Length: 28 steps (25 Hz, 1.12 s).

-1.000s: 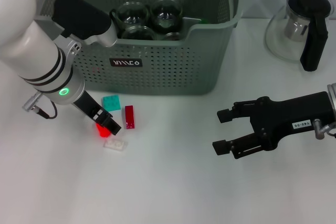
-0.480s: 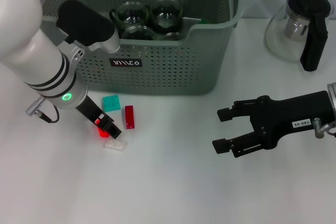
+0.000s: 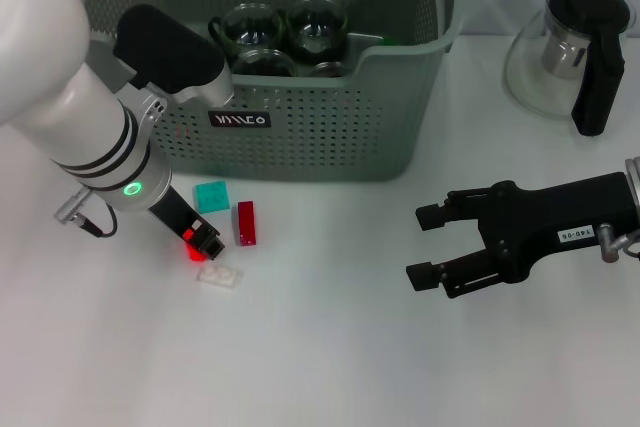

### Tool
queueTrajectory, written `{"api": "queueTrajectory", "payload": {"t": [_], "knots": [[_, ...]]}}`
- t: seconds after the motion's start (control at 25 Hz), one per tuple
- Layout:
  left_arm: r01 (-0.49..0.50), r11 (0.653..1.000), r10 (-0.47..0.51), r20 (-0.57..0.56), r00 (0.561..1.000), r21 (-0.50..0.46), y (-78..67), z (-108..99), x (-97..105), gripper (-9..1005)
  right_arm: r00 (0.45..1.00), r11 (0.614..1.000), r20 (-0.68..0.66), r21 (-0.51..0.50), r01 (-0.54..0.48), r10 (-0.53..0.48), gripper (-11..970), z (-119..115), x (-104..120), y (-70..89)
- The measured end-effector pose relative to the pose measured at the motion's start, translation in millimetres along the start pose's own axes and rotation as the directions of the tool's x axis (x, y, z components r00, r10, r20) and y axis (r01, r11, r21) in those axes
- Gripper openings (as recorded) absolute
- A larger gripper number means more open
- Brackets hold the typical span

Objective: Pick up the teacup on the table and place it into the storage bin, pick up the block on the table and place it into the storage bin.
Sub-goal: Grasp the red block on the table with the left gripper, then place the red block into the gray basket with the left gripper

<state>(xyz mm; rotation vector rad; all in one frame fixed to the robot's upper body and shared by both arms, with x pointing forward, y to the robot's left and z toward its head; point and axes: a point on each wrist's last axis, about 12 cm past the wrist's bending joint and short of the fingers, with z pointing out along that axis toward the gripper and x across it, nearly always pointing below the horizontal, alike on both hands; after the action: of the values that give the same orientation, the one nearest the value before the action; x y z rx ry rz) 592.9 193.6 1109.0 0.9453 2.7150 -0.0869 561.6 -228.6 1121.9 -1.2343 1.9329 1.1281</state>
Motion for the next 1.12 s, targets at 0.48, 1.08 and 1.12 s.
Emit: {"api": "queueTrajectory", "payload": {"t": [0.48, 1.08, 1.12], "knots": [[-0.020, 1.000, 0.020, 0.002, 1.000, -0.002, 1.2, -10.6, -2.9, 409, 1.000, 1.000, 0.002, 0.003, -0.002, 0.002, 947, -1.1, 0.2, -0.3], [-0.221, 0.928, 0.067, 0.450, 0.890, 0.299, 5.3, -149.6, -8.9, 439, 1.000, 1.000, 0.015, 0.010, -0.014, 0.014, 947, -4.4, 2.5, -0.5], [-0.228, 0.926, 0.057, 0.486, 0.872, 0.300, 8.5, -153.5, -12.7, 441, 1.000, 1.000, 0.015, 0.009, -0.014, 0.014, 947, -4.2, 2.4, -0.4]]}}
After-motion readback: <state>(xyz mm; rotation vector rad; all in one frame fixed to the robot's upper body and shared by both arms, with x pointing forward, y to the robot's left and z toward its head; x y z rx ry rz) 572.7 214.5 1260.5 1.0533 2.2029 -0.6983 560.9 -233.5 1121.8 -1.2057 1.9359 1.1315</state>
